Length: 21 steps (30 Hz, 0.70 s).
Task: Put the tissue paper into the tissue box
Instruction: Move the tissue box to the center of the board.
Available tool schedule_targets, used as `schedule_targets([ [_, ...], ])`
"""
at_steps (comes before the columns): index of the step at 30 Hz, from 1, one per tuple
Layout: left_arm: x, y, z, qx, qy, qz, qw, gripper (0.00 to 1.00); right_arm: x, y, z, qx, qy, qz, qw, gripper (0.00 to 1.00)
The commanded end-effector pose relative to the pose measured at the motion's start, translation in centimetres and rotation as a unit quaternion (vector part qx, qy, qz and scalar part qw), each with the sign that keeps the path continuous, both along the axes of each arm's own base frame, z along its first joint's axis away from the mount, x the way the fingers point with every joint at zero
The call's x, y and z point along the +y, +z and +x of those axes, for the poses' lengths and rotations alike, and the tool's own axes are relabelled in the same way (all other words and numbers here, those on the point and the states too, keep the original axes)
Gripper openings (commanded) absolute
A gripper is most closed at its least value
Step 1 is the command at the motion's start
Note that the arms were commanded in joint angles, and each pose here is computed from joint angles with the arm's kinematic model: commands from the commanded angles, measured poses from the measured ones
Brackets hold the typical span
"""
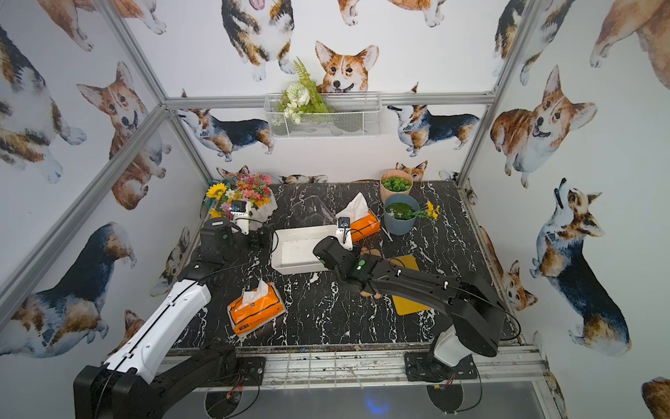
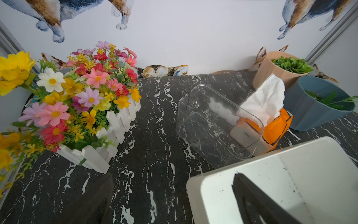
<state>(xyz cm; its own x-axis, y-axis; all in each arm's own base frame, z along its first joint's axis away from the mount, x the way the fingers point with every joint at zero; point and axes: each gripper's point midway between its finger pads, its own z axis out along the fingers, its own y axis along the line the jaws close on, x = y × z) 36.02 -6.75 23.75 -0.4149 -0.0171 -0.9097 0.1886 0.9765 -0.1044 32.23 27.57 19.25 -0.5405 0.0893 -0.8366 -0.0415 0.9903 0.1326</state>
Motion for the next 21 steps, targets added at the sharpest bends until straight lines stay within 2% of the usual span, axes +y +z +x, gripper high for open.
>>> schedule_targets([
  [1, -0.2, 0.9, 0.2, -0.016, -0.004, -0.007, 1.0, 1.0, -0.4, -0.9, -0.3, 0.019, 0.02, -0.057, 0.998, 0.0],
  [12, -0.3, 0.8, 0.2, -0.016, -0.005, -0.009, 1.0, 1.0, 0.4, -6.2, -0.2, 0.08, 0.015, -0.067, 0.994, 0.0],
  [21, -0.4, 0.9, 0.2, -0.016, -0.008, -0.012, 1.0, 1.0, -1.2, -7.9, 1.8, 0.091, -0.014, -0.055, 0.994, 0.0],
])
